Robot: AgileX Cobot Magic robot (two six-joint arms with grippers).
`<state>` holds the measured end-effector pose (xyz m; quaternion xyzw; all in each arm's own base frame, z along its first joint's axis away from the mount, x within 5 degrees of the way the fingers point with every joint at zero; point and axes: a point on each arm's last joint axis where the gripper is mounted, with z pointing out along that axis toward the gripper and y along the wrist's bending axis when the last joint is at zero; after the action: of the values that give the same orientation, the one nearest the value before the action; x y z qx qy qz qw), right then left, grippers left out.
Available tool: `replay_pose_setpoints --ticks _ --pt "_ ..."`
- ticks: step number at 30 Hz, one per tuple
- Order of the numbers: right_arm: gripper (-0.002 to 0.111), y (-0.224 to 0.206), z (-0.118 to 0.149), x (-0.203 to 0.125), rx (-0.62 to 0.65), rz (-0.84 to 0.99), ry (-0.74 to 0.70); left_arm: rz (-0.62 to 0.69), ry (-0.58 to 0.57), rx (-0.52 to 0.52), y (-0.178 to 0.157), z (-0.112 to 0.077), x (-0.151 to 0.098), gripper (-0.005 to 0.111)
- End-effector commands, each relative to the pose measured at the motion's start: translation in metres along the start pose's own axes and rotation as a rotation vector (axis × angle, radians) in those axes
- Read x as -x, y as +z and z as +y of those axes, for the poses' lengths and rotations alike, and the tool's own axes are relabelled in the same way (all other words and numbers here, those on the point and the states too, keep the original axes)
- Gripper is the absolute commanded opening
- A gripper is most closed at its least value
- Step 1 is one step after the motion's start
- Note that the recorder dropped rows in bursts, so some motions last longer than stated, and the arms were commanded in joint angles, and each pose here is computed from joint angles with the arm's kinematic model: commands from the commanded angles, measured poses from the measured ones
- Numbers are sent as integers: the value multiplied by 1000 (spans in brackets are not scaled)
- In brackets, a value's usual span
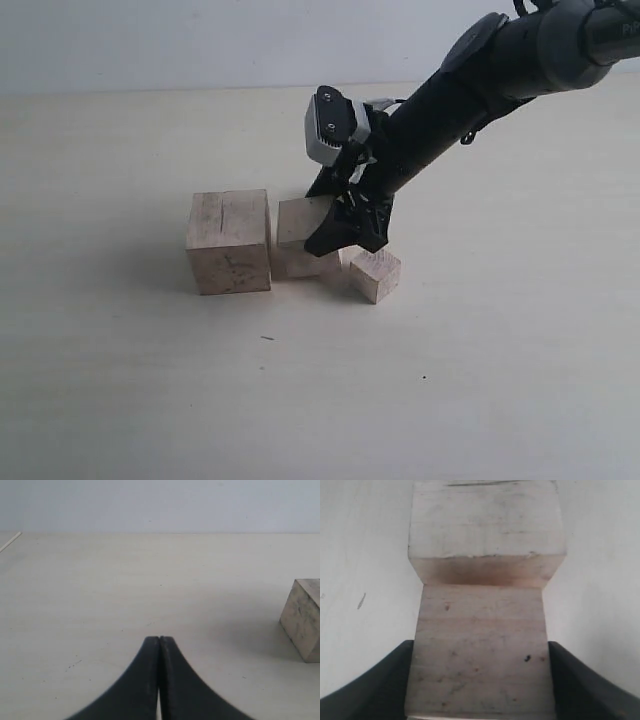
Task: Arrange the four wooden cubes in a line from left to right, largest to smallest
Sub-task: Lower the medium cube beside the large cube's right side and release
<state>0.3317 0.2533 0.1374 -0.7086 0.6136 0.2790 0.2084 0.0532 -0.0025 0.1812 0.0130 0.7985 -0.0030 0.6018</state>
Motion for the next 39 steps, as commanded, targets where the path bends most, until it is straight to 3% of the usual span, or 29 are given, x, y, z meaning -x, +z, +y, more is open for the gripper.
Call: replay_pose_setpoints --ticks 1,6,25,39 --pt "0 4 -1 -3 11 -22 -28 -12 2 4 0 0 0 0" --pt "10 12 -2 -9 24 -14 -32 -12 2 4 0 0 0 0" --pt "67 19 -7 -8 -13 -95 6 -12 2 4 0 0 0 0" --pt "72 19 -3 -7 25 -106 2 -12 2 4 0 0 0 0"
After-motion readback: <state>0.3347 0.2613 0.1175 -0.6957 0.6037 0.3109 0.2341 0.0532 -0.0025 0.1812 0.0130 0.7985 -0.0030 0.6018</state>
